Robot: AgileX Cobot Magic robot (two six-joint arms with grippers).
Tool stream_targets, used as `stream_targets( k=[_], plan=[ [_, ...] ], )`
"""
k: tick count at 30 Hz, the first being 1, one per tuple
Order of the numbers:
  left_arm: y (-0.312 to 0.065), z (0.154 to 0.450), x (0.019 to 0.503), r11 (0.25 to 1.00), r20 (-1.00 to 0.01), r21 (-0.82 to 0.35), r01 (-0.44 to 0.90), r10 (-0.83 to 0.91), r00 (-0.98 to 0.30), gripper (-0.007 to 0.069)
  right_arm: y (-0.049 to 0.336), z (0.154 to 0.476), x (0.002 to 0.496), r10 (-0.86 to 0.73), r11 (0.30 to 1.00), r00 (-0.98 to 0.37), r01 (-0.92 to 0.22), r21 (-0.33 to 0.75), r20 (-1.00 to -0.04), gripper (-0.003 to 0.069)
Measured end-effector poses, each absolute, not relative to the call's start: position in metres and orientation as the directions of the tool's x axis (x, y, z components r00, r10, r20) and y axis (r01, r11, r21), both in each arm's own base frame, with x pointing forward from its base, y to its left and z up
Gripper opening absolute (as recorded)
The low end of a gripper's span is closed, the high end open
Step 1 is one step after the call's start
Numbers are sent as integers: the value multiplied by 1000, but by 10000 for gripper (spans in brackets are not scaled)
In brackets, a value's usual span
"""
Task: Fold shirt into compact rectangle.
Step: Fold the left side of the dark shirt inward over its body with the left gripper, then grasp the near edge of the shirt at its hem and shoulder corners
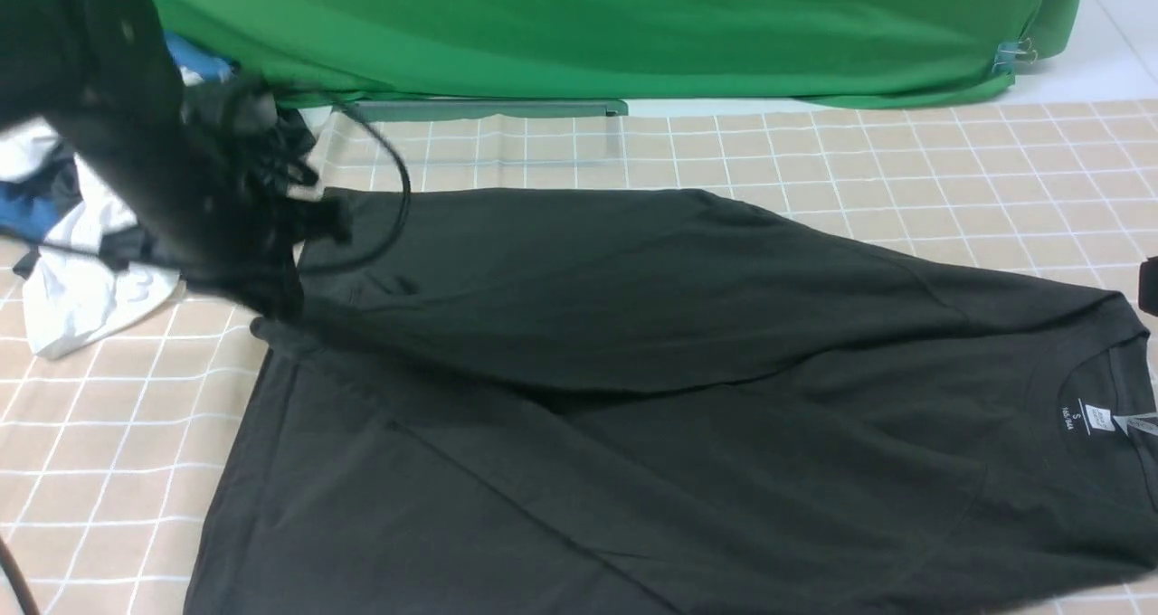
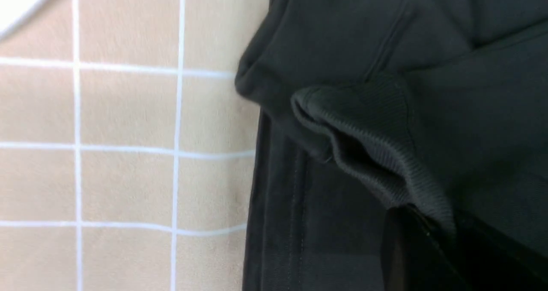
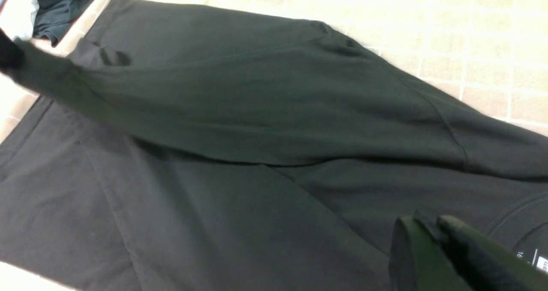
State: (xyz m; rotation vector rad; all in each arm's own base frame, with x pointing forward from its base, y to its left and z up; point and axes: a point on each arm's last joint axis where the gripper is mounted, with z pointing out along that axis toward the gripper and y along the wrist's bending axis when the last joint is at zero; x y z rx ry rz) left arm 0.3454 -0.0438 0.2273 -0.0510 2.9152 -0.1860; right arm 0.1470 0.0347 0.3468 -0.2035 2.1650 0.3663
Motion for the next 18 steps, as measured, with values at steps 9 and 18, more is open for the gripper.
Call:
stream_targets(
  k=[9,18],
  plan=[
    [-39,209,331,998,-35,-63,13,10,-999,406,39,351,156,-14,931,-678,-278,238,-735,91],
    [-30,191,259,999,126,-31,-15,-11,-992,489,45,342,190,-139,908,-865,-305,286,-483,91]
  ],
)
